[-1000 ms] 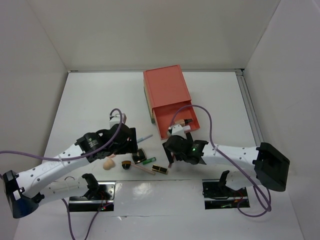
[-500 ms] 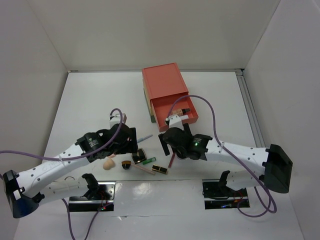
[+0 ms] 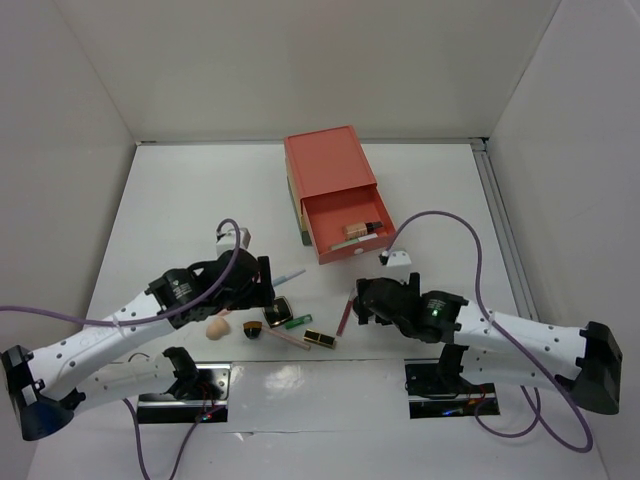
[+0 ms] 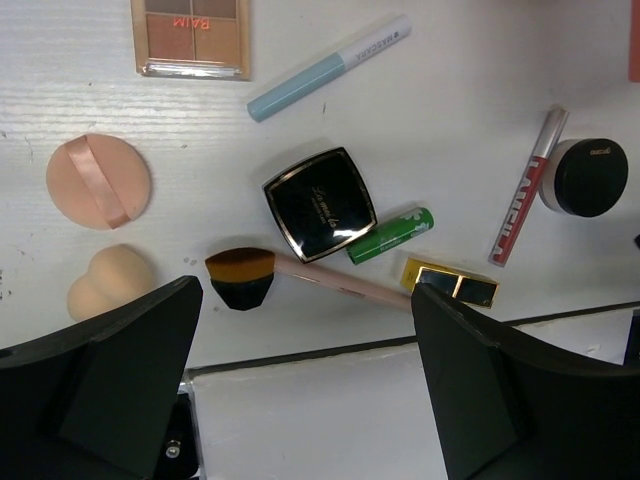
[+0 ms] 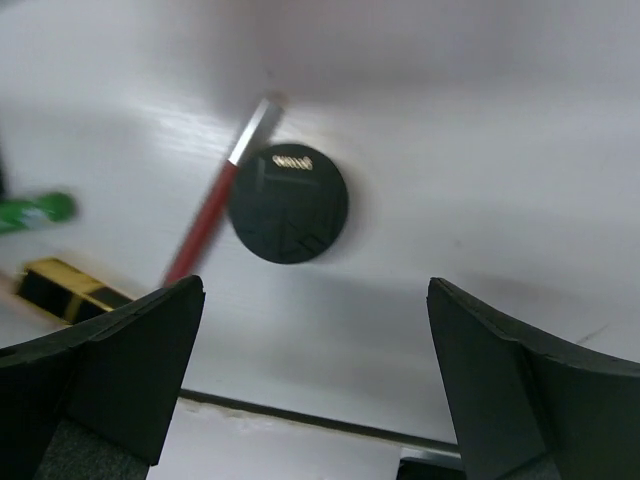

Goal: Organize the makeup

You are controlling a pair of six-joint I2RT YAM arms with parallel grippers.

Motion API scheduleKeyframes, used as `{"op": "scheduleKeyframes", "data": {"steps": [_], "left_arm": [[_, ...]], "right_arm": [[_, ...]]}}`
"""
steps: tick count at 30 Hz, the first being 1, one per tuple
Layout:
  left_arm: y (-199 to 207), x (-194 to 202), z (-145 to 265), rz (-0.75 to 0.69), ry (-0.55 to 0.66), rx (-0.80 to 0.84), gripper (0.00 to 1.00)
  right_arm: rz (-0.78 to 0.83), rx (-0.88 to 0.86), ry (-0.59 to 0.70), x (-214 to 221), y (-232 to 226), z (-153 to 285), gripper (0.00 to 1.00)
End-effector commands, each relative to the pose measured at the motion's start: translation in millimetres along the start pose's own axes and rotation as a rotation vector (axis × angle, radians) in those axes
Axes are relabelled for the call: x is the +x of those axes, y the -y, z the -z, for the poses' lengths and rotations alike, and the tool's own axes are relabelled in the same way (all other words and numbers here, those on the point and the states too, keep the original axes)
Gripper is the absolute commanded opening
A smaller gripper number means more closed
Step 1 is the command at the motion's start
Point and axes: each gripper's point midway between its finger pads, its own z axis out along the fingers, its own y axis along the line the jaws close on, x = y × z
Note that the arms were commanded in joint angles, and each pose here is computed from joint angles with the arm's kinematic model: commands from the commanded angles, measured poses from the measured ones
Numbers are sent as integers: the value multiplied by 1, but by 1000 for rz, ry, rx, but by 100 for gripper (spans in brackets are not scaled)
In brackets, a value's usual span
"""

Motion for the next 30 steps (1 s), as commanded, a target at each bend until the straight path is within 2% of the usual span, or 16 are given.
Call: {"op": "scheduleKeyframes", "data": {"steps": [1, 6, 11, 17, 21, 29, 30], "left_arm": [[2, 1, -3, -8, 0, 10, 100], [2, 1, -3, -4, 6, 17, 100], [1, 5, -5, -4, 0, 24, 100], [1, 5, -5, -4, 0, 24, 100], [-1, 5, -3, -4, 0, 24, 100], [-4, 9, -4, -1, -11, 11, 100], [-4, 9, -4, -1, -11, 11, 100]], "right_arm": [[-55, -11, -7, 25, 0, -18, 100], [-8, 31, 29, 32, -6, -29, 100], [23, -16, 66, 35, -22, -43, 100], [48, 38, 95, 36, -17, -56, 100], [62, 6, 107, 40, -22, -63, 92], [80, 40, 113, 36, -16, -80, 92], [89, 43, 98, 40, -15, -82, 88]]}}
